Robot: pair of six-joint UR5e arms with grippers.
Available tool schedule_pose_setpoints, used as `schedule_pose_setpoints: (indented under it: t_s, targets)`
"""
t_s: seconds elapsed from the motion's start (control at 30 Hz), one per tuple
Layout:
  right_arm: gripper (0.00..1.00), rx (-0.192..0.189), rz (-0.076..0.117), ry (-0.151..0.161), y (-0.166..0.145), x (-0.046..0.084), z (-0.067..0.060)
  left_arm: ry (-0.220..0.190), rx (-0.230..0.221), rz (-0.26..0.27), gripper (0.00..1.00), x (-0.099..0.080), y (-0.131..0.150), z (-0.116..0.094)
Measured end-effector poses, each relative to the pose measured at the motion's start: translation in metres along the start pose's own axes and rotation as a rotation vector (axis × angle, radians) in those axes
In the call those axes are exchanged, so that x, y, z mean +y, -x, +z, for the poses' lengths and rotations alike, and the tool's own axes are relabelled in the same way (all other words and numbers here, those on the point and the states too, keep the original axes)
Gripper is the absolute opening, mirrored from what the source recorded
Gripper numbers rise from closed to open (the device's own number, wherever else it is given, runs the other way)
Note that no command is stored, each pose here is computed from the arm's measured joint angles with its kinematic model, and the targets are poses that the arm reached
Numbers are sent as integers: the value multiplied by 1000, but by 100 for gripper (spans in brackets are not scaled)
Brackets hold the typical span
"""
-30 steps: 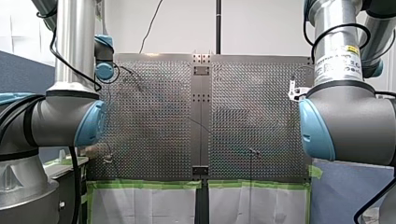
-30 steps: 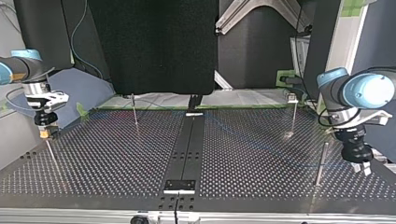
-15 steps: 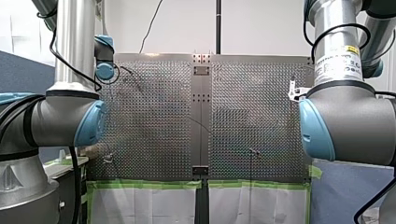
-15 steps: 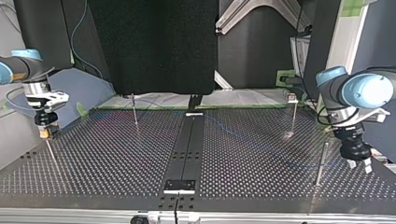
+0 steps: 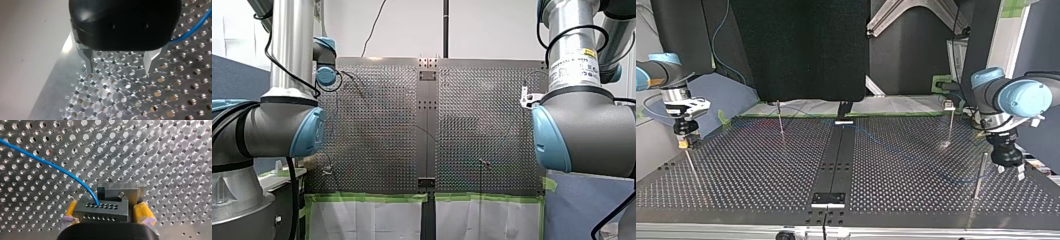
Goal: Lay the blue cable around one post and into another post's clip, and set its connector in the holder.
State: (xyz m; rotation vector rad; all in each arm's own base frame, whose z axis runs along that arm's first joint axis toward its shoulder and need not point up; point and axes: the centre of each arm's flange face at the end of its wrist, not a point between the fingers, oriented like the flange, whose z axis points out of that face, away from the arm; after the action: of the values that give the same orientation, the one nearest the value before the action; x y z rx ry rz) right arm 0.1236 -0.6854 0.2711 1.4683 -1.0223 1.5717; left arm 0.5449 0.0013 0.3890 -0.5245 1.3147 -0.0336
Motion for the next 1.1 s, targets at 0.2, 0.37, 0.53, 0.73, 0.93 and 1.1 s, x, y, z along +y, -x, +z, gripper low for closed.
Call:
schedule_pose_setpoints:
  t_s: [0.2, 0.37, 0.53, 0.73, 0.93, 1.1]
  targets:
    - [99, -1, -1, -2, 0, -1, 0, 3, 50, -3, 100, -3, -5, -7]
    - [99, -1, 2, -4, 0, -2, 0, -15, 106, -5, 100, -7, -11, -13]
    - [99, -2, 4, -4, 0, -3, 1, -34, 159, -27, 100, -9, -15, -18]
    - [99, -3, 4, -4, 0, -3, 1, -59, 211, -77, 100, -10, -18, -22]
    - [99, -4, 5, -4, 0, -3, 1, -105, 195, -134, 100, -14, -11, -20]
    - [99, -4, 4, -4, 0, -3, 1, -104, 140, -180, 100, -12, -1, -14]
